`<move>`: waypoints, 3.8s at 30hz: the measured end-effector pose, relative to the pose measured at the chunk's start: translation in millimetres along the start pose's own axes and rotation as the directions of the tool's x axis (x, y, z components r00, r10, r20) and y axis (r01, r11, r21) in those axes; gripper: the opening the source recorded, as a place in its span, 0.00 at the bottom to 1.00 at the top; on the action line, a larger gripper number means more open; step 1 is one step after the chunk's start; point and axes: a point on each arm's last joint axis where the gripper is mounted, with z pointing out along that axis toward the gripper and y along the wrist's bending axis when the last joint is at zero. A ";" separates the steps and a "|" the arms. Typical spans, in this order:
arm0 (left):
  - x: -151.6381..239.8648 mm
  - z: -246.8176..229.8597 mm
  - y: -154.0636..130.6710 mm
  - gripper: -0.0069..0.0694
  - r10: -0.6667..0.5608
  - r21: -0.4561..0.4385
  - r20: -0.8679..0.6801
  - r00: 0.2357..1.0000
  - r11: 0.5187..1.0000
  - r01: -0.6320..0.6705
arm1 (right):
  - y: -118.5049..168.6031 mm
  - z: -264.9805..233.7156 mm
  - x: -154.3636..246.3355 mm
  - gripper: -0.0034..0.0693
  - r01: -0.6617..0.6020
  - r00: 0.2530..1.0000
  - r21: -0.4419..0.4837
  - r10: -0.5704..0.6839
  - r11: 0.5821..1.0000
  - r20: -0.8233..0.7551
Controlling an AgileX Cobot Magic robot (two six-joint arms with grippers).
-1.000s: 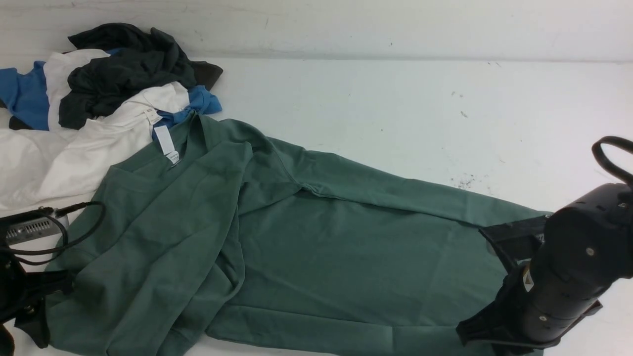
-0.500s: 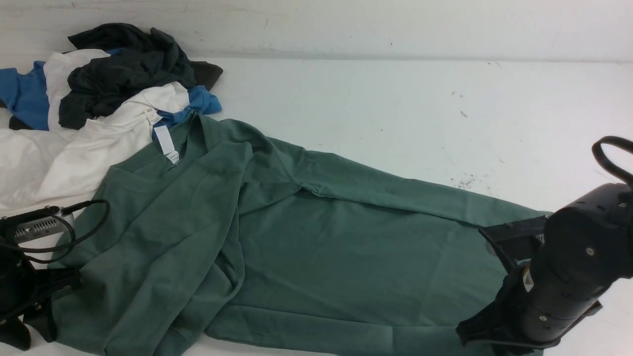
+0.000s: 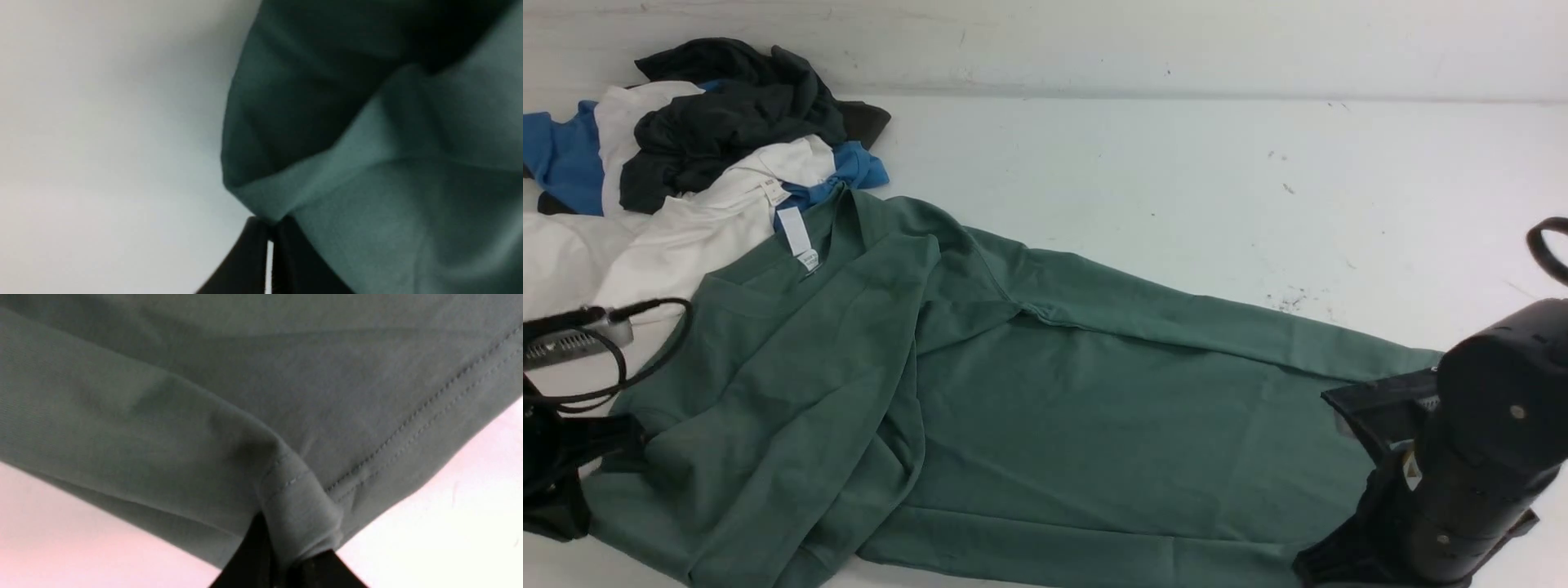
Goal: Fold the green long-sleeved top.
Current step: Use both arms simultaneously to clamp the lower edge of the clothing fabric
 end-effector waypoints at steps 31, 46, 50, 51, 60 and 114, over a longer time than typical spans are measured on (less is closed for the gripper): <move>61.3 -71.9 -16.9 0.09 0.066 0.178 0.043 0.997 0.981 -0.073 | -21.2 -53.1 149.4 0.08 -0.272 0.947 -0.150 0.292 0.951 0.133; 79.2 -4.6 -31.6 0.34 0.144 0.075 -0.167 0.976 0.988 -0.133 | -21.4 -53.5 150.0 0.08 -0.258 0.950 -0.150 0.279 0.954 0.137; 72.5 12.8 -40.1 0.48 0.176 -0.058 -0.193 0.965 0.980 -0.191 | -21.5 -53.5 150.0 0.08 -0.246 0.954 -0.147 0.267 0.958 0.140; 71.5 15.2 -41.2 0.51 0.180 -0.078 -0.194 0.964 0.977 -0.198 | -21.5 -53.5 150.0 0.08 -0.243 0.954 -0.146 0.264 0.959 0.141; 74.0 40.1 -50.2 0.60 0.148 -0.068 -0.241 0.959 0.983 -0.168 | -21.6 -53.5 149.9 0.08 -0.234 0.957 -0.144 0.254 0.962 0.142; 98.8 4.5 -51.6 0.11 0.123 0.060 -0.084 0.989 0.991 -0.118 | -24.6 -53.2 149.4 0.08 -0.213 0.960 -0.110 0.229 0.971 0.159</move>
